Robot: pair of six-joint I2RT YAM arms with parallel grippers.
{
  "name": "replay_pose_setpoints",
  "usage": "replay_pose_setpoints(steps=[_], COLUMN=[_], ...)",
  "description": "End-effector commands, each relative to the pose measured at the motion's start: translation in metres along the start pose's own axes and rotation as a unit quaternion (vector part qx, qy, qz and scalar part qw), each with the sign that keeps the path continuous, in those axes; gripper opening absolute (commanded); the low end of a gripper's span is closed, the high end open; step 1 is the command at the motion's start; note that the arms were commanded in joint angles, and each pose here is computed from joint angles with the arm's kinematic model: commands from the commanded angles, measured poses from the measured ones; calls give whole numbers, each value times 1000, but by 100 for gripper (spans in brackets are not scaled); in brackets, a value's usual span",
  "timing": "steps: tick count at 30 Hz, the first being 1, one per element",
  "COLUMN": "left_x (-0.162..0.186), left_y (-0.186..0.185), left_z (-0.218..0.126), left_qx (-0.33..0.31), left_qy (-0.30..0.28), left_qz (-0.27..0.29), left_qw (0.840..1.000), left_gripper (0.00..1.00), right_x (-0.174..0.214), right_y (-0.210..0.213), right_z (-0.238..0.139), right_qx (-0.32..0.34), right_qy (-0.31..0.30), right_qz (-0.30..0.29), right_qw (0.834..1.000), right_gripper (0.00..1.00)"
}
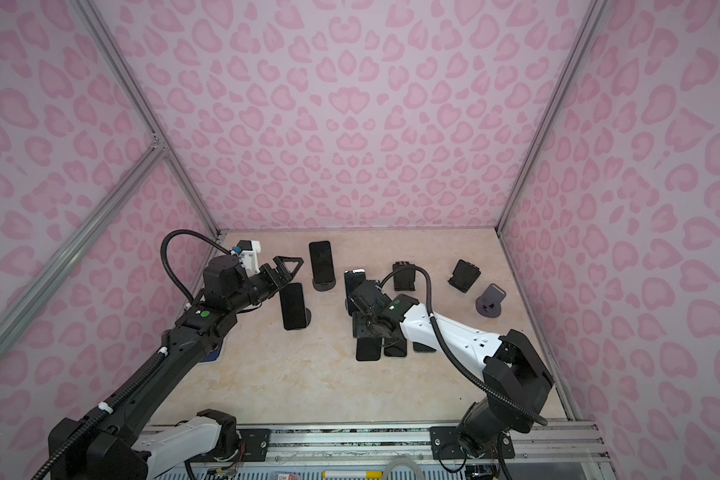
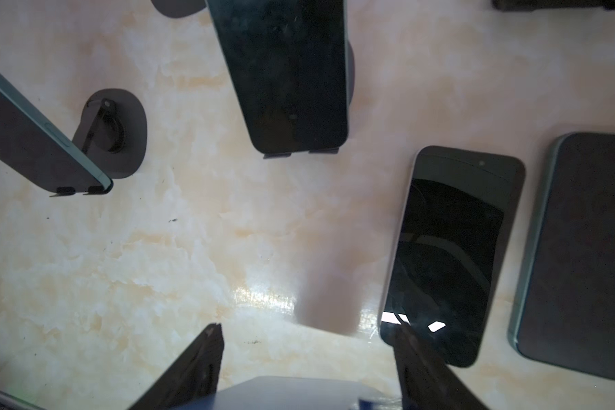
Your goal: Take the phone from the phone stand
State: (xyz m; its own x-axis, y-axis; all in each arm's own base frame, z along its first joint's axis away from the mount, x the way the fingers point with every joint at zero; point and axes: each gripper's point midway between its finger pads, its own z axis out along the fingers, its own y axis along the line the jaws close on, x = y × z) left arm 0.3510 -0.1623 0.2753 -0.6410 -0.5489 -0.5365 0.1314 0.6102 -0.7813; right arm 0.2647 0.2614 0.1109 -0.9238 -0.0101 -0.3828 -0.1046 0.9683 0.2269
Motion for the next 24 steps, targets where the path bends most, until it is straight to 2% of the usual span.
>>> replay_pose_setpoints(steps=[1, 24], left_x=[-6, -1], left_y=[-12, -8], left_z=[-2, 5], left_qx=[22, 20], left_qy=[-7, 5], left_qz=[3, -4], left_qw=[1000, 1000], left_gripper=[98, 98], right_x=[-1, 11], right_y=[6, -2], right_z=[8, 58], right_qx=[-9, 19], right_qy=[-3, 39], right_qz=[9, 9], right_qw=[1000, 999], right_gripper=[71, 71])
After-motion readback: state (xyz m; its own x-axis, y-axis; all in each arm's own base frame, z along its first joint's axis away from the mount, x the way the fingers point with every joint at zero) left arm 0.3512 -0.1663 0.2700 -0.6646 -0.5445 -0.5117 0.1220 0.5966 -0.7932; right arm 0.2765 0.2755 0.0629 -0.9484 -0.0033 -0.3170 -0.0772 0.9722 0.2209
